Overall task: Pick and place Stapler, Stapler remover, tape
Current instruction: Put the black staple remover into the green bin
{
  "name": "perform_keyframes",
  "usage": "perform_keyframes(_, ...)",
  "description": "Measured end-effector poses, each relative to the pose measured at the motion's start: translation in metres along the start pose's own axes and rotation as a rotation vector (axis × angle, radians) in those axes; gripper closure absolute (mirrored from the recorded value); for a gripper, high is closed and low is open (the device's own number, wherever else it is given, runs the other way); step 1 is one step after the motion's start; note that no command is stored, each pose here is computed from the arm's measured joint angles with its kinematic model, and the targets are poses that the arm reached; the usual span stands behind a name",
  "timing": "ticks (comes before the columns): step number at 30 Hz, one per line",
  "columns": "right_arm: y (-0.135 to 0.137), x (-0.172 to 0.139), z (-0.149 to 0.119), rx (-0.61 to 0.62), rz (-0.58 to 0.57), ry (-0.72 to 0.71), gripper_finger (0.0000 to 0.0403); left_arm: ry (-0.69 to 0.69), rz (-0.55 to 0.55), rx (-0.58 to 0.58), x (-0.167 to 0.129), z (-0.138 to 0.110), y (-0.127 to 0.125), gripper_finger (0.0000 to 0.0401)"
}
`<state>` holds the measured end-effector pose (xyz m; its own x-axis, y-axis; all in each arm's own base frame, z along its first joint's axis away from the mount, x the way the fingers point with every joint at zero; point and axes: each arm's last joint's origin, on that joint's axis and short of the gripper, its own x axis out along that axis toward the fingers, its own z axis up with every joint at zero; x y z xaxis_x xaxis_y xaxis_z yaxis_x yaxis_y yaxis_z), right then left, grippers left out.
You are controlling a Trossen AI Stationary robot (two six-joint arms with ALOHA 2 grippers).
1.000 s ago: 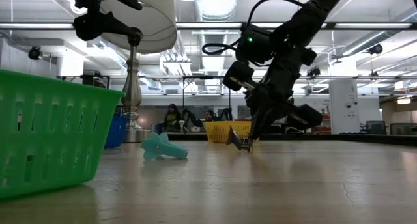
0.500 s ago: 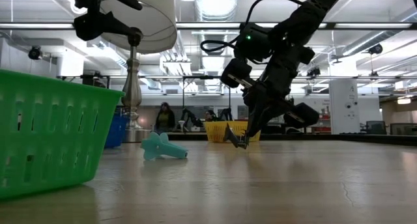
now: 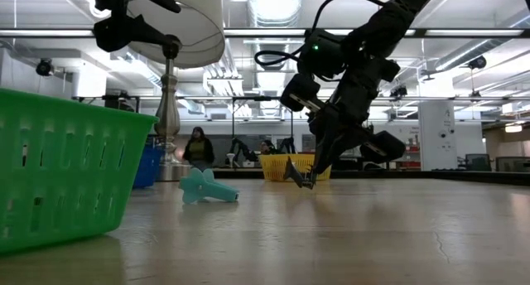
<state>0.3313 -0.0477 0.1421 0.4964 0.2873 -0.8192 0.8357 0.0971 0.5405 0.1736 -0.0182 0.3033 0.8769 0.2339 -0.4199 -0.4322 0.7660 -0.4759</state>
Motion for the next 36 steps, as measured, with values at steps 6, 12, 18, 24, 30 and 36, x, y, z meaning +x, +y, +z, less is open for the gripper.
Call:
perform_keyframes(6,0.0,0.0,0.0,-0.003,0.0,0.0,0.0394,0.0,0.0,0.0,0.0,0.0,0.0,0.0107)
perform_keyframes(12,0.0,0.0,0.0,-0.004,0.001,0.0,0.0394,0.0,0.0,0.0,0.0,0.0,0.0,0.0107)
perform_keyframes(18,0.0,0.0,0.0,-0.003,0.001,-0.001,0.0394,0.0,0.0,0.0,0.0,0.0,0.0,0.0107)
perform_keyframes(24,0.001,0.0,0.0,-0.008,0.004,0.005,0.0394,0.001,0.0,0.001,0.0,0.0,0.0,0.0107)
perform_keyframes(30,0.02,-0.005,-0.005,-0.091,0.053,0.007,0.0394,0.033,-0.009,0.007,0.0,-0.002,0.001,0.0107)
perform_keyframes(36,0.045,-0.013,-0.01,-0.164,0.114,-0.007,0.0394,0.053,-0.006,0.014,0.0,-0.003,0.002,0.0107)
